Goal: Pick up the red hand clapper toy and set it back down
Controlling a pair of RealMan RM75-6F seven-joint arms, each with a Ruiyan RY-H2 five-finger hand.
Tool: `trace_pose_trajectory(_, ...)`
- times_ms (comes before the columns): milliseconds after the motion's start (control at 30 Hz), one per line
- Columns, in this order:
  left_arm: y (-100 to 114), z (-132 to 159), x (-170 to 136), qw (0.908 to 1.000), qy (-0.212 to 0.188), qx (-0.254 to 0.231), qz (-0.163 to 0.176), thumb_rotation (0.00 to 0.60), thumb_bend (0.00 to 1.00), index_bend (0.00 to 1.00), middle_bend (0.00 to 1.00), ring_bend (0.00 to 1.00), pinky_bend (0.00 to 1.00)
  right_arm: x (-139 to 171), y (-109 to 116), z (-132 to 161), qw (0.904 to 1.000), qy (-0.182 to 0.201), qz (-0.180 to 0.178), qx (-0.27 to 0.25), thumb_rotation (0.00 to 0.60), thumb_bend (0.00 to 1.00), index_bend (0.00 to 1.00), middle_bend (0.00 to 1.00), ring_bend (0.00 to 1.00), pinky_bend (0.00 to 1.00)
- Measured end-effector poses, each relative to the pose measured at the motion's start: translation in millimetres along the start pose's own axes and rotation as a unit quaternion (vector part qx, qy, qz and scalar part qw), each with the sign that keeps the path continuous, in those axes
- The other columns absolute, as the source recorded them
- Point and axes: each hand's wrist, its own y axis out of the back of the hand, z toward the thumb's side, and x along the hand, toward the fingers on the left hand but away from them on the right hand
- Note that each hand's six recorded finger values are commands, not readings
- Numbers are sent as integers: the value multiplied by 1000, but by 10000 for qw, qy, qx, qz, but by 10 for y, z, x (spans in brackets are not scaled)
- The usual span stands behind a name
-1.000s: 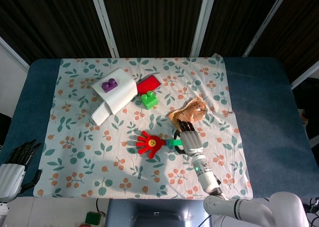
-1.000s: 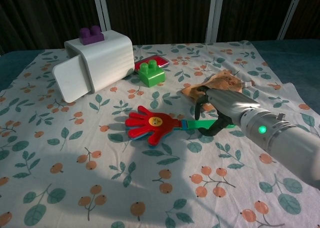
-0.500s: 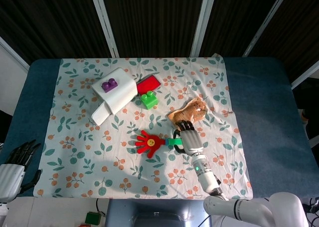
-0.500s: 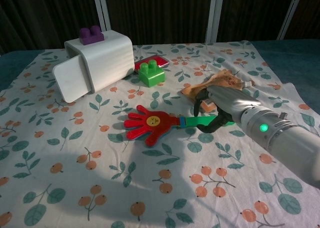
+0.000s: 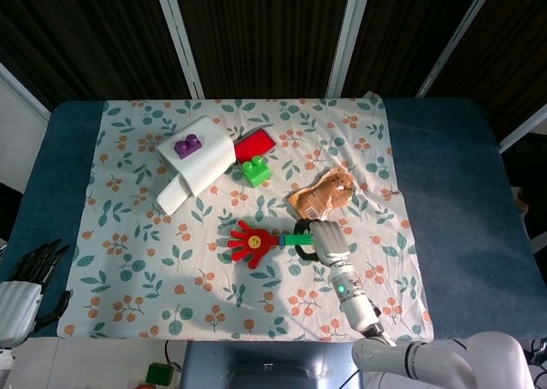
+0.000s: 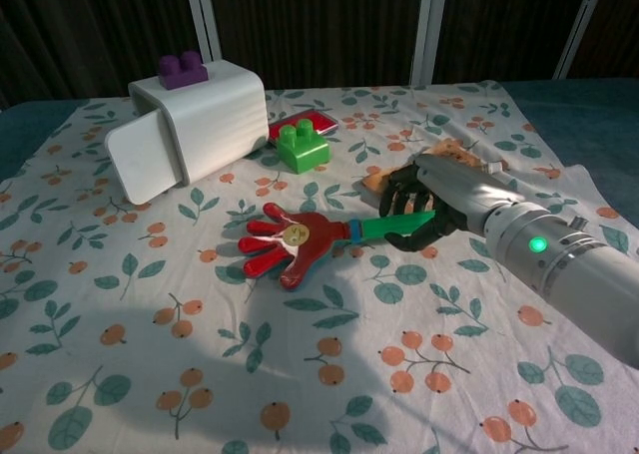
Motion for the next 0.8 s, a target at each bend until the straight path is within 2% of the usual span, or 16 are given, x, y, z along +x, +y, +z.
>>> trace_pose_trajectory(167, 4, -4, -1, 10000, 5, -7, 5, 600, 454, 18, 0, 0, 130, 6, 11, 19, 9999, 20, -6, -112, 600, 507, 946, 748, 808, 926)
trace_pose_trajectory(300, 6, -9, -1, 10000, 10, -7, 6, 600, 452, 18, 0, 0, 130, 15, 24, 27, 9995, 39, -48, -322, 600, 516, 961, 775, 869, 985)
trace_pose_trajectory(533, 2, -10, 3, 10000, 21, 0, 1, 600, 454, 19, 0, 0, 130, 50, 56, 29, 9936, 126, -120, -1112, 600, 526, 968, 785, 880, 995)
trace_pose_trajectory(800, 1, -14, 9, 10000, 36, 9, 3, 600, 454, 18, 0, 0, 130, 130, 121, 42, 9754, 435, -207, -2151, 600, 537, 968, 786, 880, 995)
